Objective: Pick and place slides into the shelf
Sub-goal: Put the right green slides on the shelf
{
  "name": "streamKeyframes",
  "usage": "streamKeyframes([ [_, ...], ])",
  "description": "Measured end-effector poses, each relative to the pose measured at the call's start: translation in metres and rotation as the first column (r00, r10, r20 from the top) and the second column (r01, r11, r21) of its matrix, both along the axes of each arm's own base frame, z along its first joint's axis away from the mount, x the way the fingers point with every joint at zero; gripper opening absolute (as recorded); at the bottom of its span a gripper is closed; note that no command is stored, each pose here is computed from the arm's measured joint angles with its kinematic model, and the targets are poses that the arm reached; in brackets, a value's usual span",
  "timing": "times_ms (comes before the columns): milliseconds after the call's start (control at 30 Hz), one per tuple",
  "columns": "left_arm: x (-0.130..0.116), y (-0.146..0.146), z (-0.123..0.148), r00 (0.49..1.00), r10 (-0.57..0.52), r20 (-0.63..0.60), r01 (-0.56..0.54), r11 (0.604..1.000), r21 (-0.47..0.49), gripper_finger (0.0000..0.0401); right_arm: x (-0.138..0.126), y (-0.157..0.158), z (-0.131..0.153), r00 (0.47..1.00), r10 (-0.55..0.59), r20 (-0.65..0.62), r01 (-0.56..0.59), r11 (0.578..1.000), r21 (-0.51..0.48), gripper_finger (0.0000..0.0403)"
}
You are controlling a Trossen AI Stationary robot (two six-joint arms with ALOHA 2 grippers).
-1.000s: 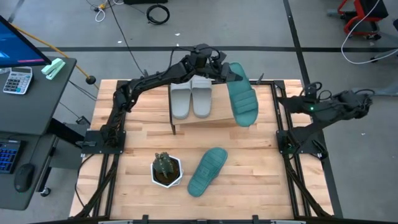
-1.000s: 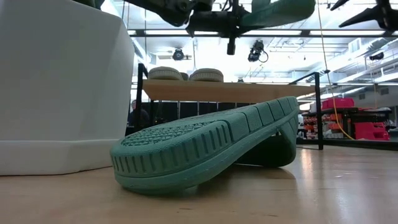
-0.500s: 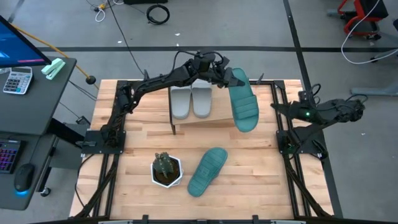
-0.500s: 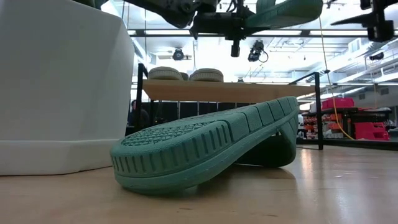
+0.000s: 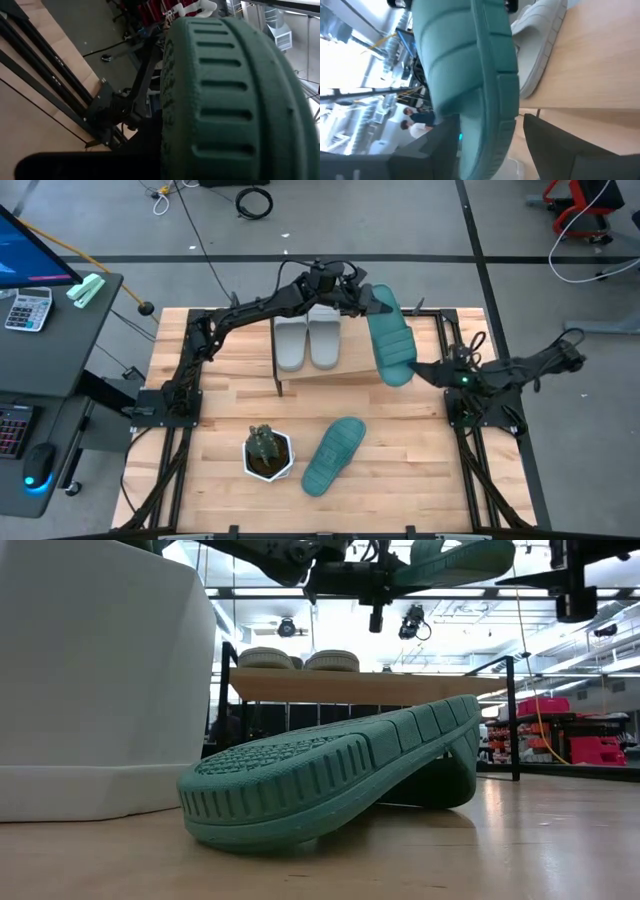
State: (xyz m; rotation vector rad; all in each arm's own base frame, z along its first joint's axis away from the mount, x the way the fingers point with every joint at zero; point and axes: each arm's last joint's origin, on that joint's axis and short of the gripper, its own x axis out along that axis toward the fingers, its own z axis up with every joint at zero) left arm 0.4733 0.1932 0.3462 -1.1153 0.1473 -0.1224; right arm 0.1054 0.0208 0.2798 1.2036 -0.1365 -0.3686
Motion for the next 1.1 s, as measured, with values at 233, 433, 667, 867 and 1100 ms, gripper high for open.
streamKeyframes([
  [233,0.000,-0.001,0.000,1.000,-0.002,0.000,0.002,1.000,0.000,0.0069,0.015,0.005,0.001,0.999,-0.022,-0.042,0.020,0.999,-0.049,0.0211],
  [433,0.000,0.000,0.001,1.000,-0.006,0.001,0.006,1.000,-0.001,0.0073,0.023,0.008,0.003,0.999,-0.036,-0.024,0.034,0.997,-0.067,0.0104],
  [667,-0.001,-0.001,0.003,1.000,-0.009,0.009,0.009,1.000,0.018,0.0077,0.025,0.009,0.004,0.999,-0.043,-0.005,0.043,0.997,-0.063,0.0049],
  [867,-0.001,0.000,0.002,1.000,0.011,0.011,-0.011,0.999,0.032,0.0101,0.024,0.011,0.004,0.999,-0.042,0.009,0.042,0.999,-0.022,0.0049],
  [1100,-0.002,0.004,0.009,0.996,0.014,0.083,-0.018,0.999,0.049,0.0108,0.023,0.012,0.005,0.998,-0.057,0.016,0.057,0.998,-0.014,0.0049],
])
